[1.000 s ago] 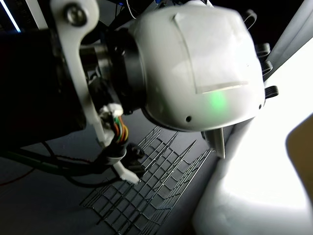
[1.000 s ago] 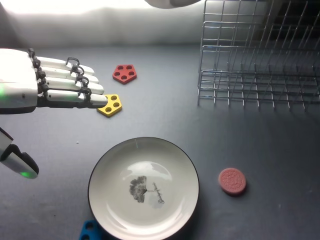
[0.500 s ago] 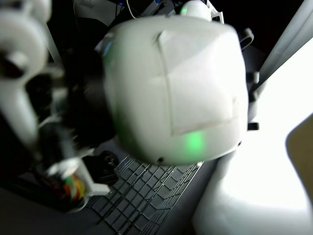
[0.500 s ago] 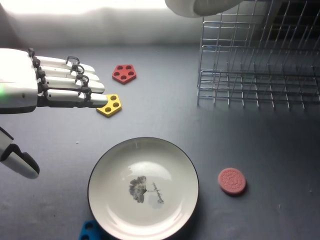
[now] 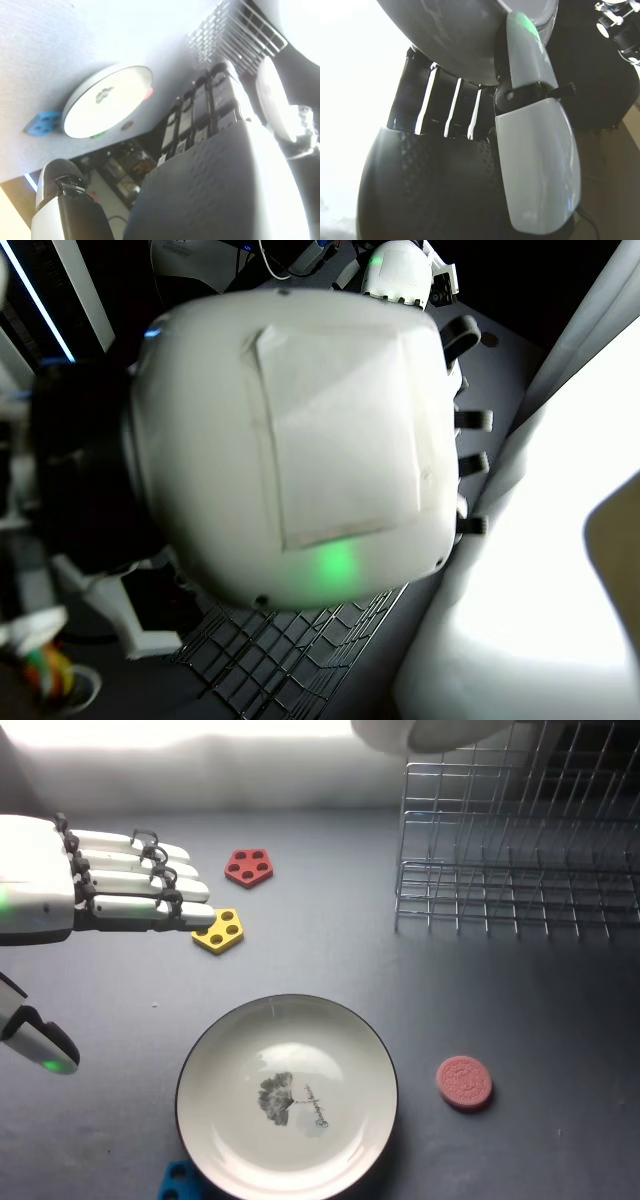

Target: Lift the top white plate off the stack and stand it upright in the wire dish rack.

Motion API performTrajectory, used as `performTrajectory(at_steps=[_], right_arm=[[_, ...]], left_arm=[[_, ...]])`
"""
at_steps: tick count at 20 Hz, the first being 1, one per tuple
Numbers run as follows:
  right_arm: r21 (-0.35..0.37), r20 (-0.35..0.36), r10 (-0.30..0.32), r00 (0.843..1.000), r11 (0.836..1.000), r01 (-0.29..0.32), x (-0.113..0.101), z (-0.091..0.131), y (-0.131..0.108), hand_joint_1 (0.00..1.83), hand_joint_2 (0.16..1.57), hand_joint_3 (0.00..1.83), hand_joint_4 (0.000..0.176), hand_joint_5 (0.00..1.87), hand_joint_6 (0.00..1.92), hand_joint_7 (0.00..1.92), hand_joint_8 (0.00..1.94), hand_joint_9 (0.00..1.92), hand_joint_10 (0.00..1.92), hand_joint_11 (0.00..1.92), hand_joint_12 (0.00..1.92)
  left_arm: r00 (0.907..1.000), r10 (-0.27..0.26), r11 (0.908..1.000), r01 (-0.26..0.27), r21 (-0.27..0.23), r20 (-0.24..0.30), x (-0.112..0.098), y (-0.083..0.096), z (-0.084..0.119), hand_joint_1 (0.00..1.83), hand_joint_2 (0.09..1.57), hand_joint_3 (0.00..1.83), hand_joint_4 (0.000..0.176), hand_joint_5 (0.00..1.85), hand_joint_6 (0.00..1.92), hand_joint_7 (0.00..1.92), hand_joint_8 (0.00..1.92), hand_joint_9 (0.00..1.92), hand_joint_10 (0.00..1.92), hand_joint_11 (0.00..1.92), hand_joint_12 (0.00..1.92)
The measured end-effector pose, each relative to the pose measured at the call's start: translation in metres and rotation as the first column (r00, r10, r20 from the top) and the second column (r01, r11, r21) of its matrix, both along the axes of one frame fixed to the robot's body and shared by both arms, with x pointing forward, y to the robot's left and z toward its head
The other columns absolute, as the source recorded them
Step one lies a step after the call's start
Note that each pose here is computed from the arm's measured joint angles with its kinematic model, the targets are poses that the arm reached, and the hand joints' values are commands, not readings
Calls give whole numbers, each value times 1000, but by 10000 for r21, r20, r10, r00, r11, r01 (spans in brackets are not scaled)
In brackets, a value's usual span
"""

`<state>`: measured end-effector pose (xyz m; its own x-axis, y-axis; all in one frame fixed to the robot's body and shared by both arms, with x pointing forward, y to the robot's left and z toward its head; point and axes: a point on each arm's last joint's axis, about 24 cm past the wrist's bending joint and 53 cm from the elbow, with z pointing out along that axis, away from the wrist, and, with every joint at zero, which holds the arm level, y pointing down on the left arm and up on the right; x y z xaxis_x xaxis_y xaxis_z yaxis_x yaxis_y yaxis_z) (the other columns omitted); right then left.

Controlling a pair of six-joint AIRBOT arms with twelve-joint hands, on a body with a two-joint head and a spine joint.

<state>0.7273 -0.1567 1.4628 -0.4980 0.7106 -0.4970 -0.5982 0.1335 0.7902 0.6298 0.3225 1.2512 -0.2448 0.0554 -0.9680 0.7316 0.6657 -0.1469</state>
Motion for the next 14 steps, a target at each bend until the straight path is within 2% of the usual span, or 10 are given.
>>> performTrajectory(at_steps=[3, 6, 7, 9, 11, 12, 14], right_arm=[[-19, -351, 25, 9994, 10000, -26, 2, -11, -1, 1497, 1055, 1, 0, 975, 939, 1076, 627, 1154, 641, 922, 1425], [-82, -443, 22, 9990, 10000, -26, 2, -16, 0, 1497, 1055, 0, 0, 948, 983, 1091, 619, 1126, 657, 965, 1373], [-87, -445, 33, 9990, 10000, -37, 1, -16, 1, 1484, 1128, 0, 0, 799, 1174, 920, 857, 952, 904, 832, 1518], [-111, -566, 20, 9984, 9999, -26, 2, -21, 0, 1495, 1063, 0, 0, 928, 1022, 1066, 651, 1097, 710, 968, 1370], [-190, -597, -68, 9982, 9998, 56, 4, -24, 0, 1497, 1051, 1, 0, 945, 985, 1098, 599, 1125, 666, 991, 1341], [-175, -580, -106, 9983, 9998, 96, 4, -23, -1, 1496, 1060, 0, 0, 923, 1024, 1065, 657, 1107, 692, 980, 1354], [-175, -546, -128, 9984, 9998, 119, 4, -21, -2, 1496, 1057, 0, 0, 926, 1012, 1069, 655, 1124, 666, 985, 1349]], left_arm=[[10000, -3, 10000, 3, 43, -23, 0, 0, -1, 368, 836, 0, 0, 35, 7, 53, 8, 56, 5, 89, 18], [10000, -14, 10000, 14, 0, -45, -1, -1, -1, 368, 834, 0, 0, 13, 0, 34, 0, 45, 0, 67, 9], [10000, -46, 10000, 47, 7, -57, -1, -2, -2, 350, 827, 0, 0, 12, 0, 39, 3, 43, 0, 66, 8], [9999, -57, 10000, 58, 47, -94, -2, -3, -3, 351, 828, 0, 0, 3, 0, 32, 0, 33, 0, 62, 7], [9999, -56, 10000, 57, 44, -92, -2, -2, -3, 351, 831, 0, 0, 0, 0, 14, 0, 24, 0, 57, 5], [9999, -51, 10000, 51, 29, -90, -2, -3, -3, 332, 833, 0, 0, 0, 0, 15, 0, 38, 5, 76, 13], [10000, -35, 10000, 35, 39, -93, -2, -2, -3, 340, 830, 0, 0, 0, 0, 23, 4, 45, 8, 81, 15]])
